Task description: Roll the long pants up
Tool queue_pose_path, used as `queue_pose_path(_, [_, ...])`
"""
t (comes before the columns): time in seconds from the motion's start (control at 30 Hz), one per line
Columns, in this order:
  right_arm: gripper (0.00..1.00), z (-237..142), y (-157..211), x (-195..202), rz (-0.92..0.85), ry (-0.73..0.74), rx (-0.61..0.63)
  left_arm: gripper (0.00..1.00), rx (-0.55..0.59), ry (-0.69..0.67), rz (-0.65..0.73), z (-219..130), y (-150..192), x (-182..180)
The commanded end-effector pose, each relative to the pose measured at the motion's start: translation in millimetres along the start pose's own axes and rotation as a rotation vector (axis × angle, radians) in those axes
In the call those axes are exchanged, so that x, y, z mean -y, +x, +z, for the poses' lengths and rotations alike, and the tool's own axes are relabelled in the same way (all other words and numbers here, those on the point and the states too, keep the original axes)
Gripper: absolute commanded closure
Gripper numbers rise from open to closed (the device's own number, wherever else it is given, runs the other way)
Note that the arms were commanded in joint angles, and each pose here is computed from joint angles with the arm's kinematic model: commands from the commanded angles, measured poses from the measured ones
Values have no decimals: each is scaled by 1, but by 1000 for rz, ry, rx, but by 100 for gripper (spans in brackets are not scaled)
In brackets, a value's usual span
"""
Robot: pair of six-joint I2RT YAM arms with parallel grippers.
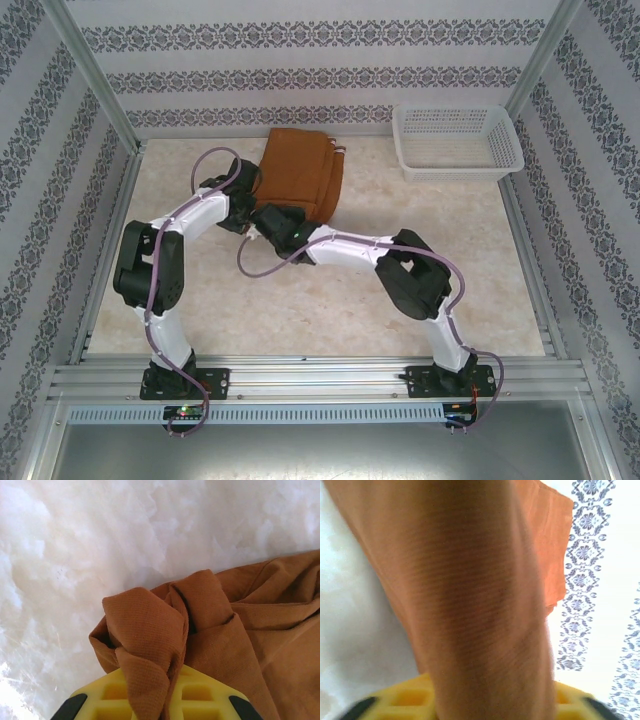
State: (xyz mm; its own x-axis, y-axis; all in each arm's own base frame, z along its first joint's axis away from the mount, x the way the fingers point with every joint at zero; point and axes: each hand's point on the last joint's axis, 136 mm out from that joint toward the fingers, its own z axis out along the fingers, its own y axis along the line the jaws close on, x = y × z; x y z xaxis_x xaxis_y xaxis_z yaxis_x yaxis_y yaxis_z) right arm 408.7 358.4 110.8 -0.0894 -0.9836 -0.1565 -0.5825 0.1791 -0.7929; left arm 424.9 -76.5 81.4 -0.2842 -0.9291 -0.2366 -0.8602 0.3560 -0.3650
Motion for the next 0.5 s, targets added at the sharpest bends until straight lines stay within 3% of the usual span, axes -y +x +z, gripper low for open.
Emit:
queue_pose_path(0.0, [100,-2,16,3,114,-103,-38,98,-2,45,28,-16,-3,7])
queue_pose_path(0.03, [100,-4,18,1,137,-138,-41,90,-1,50,34,-16,-4,8])
queue_pose_path(0.07, [100,-7,19,0,175,-179,-40,74,-1,55,37,-18,-4,11])
queue_pose_path(0.1, [100,-12,21,-2,214,-233,-41,53,-2,62,40,-20,-5,14])
queue_pose_path(0.17, [100,-20,22,-1,296,-324,-39,1,-4,82,48,-25,-5,20])
queue_pose_path(0.47, [100,-48,7,1,626,-797,-28,0,-16,121,45,-41,-7,30])
